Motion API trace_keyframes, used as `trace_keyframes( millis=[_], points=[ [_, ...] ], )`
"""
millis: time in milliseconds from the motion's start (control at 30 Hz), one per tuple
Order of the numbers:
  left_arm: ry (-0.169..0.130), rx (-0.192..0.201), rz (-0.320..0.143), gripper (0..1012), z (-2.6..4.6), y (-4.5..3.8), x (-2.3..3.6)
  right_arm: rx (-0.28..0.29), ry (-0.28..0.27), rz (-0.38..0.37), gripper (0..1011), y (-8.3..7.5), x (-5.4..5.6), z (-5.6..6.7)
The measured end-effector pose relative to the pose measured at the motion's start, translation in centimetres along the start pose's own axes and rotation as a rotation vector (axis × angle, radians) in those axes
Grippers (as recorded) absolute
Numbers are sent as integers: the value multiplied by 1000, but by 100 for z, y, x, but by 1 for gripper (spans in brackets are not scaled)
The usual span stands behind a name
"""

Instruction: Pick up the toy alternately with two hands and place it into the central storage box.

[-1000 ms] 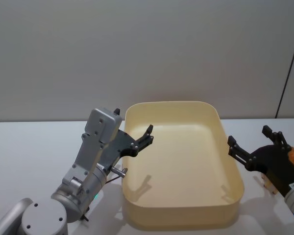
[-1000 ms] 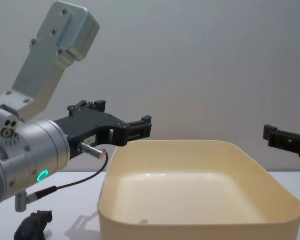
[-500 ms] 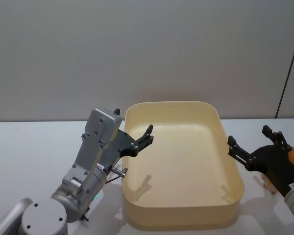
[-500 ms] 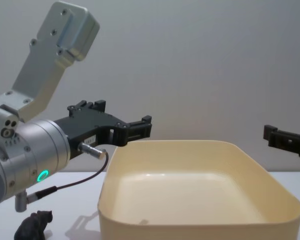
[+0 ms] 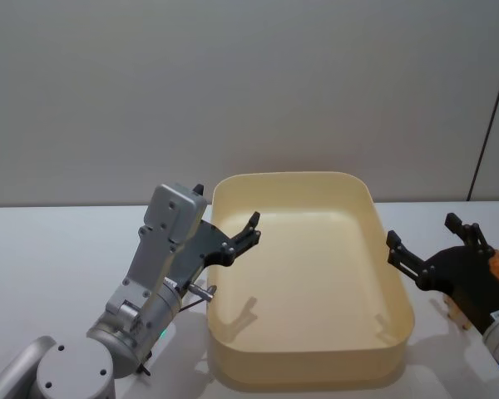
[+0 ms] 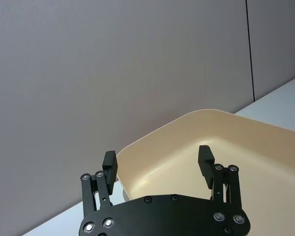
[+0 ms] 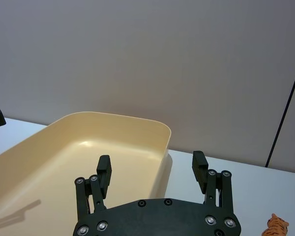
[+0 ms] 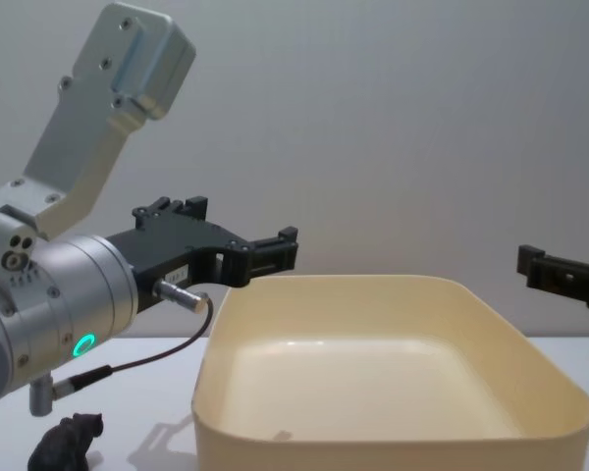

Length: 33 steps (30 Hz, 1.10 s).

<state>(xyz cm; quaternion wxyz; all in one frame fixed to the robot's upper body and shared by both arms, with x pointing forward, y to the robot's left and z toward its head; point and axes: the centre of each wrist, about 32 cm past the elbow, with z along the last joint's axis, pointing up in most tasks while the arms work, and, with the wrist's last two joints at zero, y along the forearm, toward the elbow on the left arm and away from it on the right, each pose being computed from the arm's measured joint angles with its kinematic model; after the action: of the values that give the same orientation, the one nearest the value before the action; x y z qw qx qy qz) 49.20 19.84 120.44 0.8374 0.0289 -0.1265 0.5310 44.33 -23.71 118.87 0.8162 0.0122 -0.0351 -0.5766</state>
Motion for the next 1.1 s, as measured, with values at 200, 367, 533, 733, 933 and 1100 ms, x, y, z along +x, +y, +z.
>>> trace_keyframes(
  millis=[200,367,533,733,933,1100],
  points=[
    [0,0,0,1002,0,0,0,0,0,0,1001,0,0,0],
    [0,0,0,1002,0,0,0,0,0,0,1001,0,0,0],
    [0,0,0,1002,0,0,0,0,0,0,1001,0,0,0],
    [0,0,0,1002,0,0,0,0,0,0,1001,0,0,0],
    [0,0,0,1001,0,0,0,0,0,0,1001,0,0,0],
    [0,0,0,1002,0,0,0,0,0,0,1001,0,0,0]
  ],
)
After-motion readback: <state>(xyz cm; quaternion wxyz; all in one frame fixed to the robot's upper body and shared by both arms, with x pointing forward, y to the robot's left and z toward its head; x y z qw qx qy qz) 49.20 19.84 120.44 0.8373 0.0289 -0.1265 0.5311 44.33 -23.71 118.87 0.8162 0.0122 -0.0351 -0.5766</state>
